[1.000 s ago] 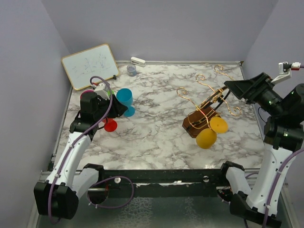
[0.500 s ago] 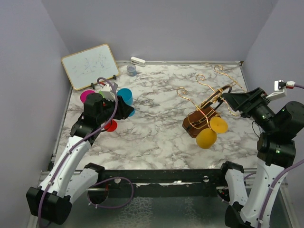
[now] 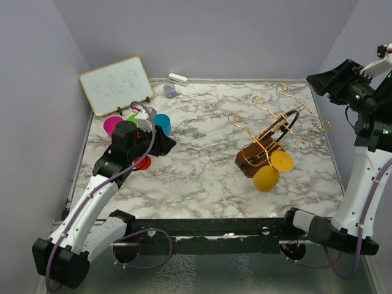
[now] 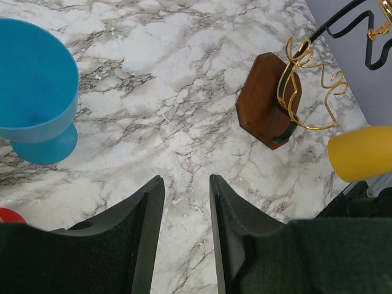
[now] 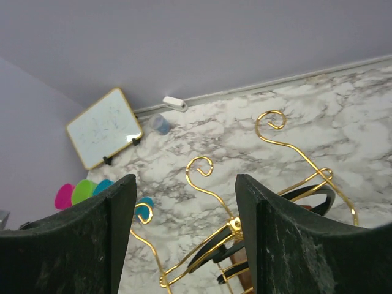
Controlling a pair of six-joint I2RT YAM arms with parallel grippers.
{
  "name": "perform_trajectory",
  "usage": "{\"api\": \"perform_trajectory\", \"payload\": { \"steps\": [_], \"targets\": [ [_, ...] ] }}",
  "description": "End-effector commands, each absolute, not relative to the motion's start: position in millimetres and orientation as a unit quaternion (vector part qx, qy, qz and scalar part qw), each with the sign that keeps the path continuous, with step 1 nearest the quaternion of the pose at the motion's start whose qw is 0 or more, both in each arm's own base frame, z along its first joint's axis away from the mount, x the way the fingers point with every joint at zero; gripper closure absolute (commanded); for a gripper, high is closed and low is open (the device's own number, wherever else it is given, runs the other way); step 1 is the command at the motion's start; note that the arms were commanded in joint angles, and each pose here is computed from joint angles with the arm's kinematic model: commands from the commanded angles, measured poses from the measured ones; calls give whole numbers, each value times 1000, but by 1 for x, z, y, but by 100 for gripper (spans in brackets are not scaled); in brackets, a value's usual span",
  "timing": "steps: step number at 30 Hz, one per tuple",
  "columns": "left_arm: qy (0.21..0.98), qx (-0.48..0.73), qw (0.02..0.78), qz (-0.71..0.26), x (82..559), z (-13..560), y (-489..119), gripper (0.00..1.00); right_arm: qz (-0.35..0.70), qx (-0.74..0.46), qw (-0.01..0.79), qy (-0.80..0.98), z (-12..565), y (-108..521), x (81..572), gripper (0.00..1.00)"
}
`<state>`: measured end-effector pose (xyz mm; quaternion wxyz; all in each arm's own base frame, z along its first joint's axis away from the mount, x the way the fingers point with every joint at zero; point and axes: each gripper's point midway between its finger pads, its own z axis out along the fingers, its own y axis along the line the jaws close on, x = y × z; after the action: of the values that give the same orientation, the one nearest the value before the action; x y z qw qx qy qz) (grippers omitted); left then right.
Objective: Take the wine glass off the wine glass rack
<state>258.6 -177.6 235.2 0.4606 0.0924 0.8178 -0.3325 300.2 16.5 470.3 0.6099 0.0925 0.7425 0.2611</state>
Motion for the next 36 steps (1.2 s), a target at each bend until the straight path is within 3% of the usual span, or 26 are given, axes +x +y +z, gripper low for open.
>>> {"api": "perform_trajectory", "payload": {
  "steps": [1,7,18,28,36],
  "targets": [
    [816,90,473,-319,262,241,-174,62,209,82,595,771,456,-10,309,34],
    [821,88,470,-311,264,236,-172,62,267,179,580,749,411,-55,293,34],
    [831,89,449,-316,266,225,-179,62,274,281,561,729,332,15,199,36],
    [829,95,444,-327,263,225,-184,62,197,321,525,763,297,9,174,40],
    [828,97,439,-335,261,224,-187,62,243,319,489,775,274,31,164,46]
  ]
}}
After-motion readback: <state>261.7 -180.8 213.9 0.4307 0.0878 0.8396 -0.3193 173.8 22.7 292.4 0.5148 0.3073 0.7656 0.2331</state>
